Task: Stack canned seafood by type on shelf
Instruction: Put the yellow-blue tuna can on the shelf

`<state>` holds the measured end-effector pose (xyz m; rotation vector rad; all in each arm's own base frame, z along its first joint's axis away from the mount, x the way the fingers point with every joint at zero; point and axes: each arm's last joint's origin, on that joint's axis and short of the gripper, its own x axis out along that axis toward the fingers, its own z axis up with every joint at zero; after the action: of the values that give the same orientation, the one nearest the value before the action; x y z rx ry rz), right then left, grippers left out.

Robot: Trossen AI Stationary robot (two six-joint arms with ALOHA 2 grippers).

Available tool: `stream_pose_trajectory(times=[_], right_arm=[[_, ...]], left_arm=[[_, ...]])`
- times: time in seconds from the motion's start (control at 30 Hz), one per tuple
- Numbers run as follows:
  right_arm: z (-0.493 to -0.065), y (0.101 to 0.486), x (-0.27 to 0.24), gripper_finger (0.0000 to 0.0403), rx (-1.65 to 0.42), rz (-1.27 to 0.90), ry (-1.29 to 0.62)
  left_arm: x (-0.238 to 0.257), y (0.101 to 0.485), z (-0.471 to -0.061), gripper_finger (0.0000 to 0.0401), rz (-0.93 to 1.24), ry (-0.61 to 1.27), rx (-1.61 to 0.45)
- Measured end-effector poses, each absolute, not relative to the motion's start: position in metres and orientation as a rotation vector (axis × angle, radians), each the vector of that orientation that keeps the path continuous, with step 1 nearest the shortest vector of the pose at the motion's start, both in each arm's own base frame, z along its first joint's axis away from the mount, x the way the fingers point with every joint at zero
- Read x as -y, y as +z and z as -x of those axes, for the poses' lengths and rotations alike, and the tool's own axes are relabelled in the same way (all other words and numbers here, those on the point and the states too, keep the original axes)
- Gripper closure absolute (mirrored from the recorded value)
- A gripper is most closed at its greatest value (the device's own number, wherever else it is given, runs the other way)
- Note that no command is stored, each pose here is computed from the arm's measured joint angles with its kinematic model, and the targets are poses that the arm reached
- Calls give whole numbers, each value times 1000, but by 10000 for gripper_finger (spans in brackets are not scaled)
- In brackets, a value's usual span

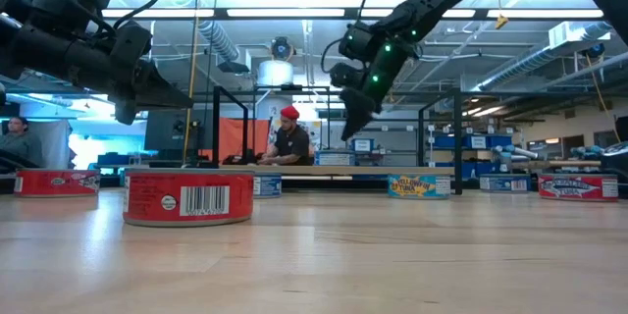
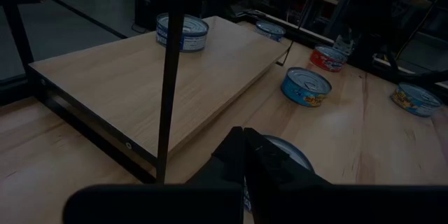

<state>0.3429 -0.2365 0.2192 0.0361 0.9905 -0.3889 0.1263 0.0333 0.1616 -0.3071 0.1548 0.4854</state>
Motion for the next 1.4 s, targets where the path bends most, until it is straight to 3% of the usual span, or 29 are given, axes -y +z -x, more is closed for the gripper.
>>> stream_pose_trajectory(times=[0.23,0.77,1.4], right_arm=[[-326,214,255,394,-1031,-147,-512],[-323,215,261,395,-987,-193,-478],[-322,213,258,398,-960,-424,-506]], left_arm=[[-33,162,-126,395,307,485,-156],[-33,161,-126,395,306,487,-160],[-33,161,-126,395,306,487,-163]])
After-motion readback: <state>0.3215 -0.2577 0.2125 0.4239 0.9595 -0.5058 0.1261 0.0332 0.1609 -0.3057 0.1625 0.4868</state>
